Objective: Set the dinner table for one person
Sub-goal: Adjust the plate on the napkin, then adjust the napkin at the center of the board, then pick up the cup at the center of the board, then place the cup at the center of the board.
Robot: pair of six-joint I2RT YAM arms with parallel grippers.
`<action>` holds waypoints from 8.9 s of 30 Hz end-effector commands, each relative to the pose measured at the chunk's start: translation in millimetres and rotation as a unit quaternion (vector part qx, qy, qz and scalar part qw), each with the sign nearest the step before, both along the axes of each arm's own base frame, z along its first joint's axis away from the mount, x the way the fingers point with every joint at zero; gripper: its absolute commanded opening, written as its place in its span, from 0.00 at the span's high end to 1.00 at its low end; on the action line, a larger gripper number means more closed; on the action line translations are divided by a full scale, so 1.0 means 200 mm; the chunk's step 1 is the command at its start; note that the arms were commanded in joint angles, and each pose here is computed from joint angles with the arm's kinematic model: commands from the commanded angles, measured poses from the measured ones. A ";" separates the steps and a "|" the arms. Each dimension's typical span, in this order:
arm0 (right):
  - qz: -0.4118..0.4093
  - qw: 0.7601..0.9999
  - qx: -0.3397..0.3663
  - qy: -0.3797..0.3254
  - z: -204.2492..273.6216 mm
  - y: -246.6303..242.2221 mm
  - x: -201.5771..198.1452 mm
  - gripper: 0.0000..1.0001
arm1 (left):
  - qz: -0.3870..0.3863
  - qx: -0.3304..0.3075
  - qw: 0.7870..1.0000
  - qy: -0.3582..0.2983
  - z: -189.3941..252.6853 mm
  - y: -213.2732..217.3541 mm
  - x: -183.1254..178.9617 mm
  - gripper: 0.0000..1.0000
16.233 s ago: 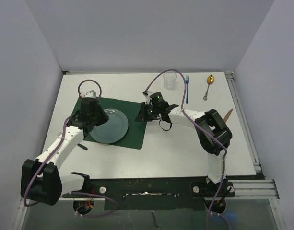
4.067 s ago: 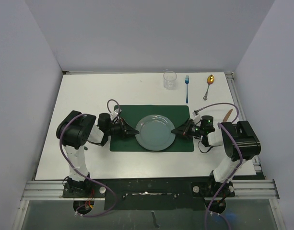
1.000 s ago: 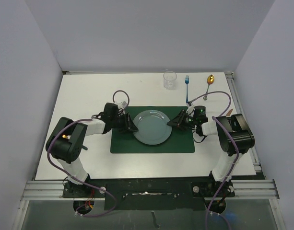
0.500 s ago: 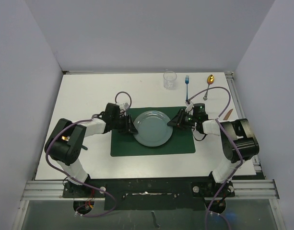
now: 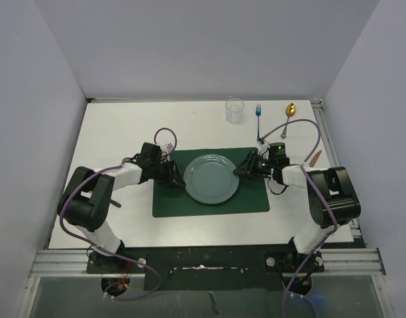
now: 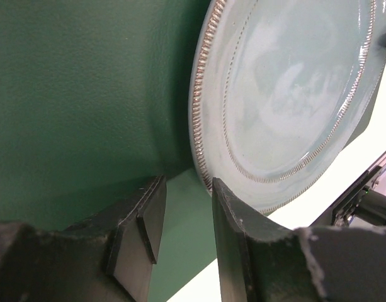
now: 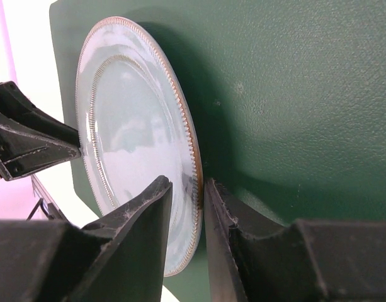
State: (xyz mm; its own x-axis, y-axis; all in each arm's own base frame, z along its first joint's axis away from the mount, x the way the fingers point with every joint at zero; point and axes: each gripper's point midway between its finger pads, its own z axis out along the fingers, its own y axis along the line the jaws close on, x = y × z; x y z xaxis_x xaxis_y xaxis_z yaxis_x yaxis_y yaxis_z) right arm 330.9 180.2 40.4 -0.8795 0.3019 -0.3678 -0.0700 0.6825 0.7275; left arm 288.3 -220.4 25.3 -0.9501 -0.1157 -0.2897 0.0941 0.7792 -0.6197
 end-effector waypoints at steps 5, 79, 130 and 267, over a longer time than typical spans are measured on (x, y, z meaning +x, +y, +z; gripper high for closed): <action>-0.007 0.999 -0.013 -0.048 0.10 -0.04 0.09 0.72 | 0.007 -0.009 1.000 -0.026 0.10 0.02 0.04 0.67; -0.085 0.974 -0.207 -0.023 -0.03 -0.30 -0.10 1.00 | 0.189 0.120 0.974 -0.030 0.02 0.38 0.07 0.87; -0.177 0.900 -0.341 -0.204 0.63 -0.44 1.45 0.65 | 0.284 -0.031 0.863 -0.417 1.18 0.54 0.08 0.62; -0.119 0.916 -0.298 -0.239 0.62 -0.39 1.02 1.00 | 0.267 -0.044 0.888 -0.373 0.89 0.48 0.05 0.63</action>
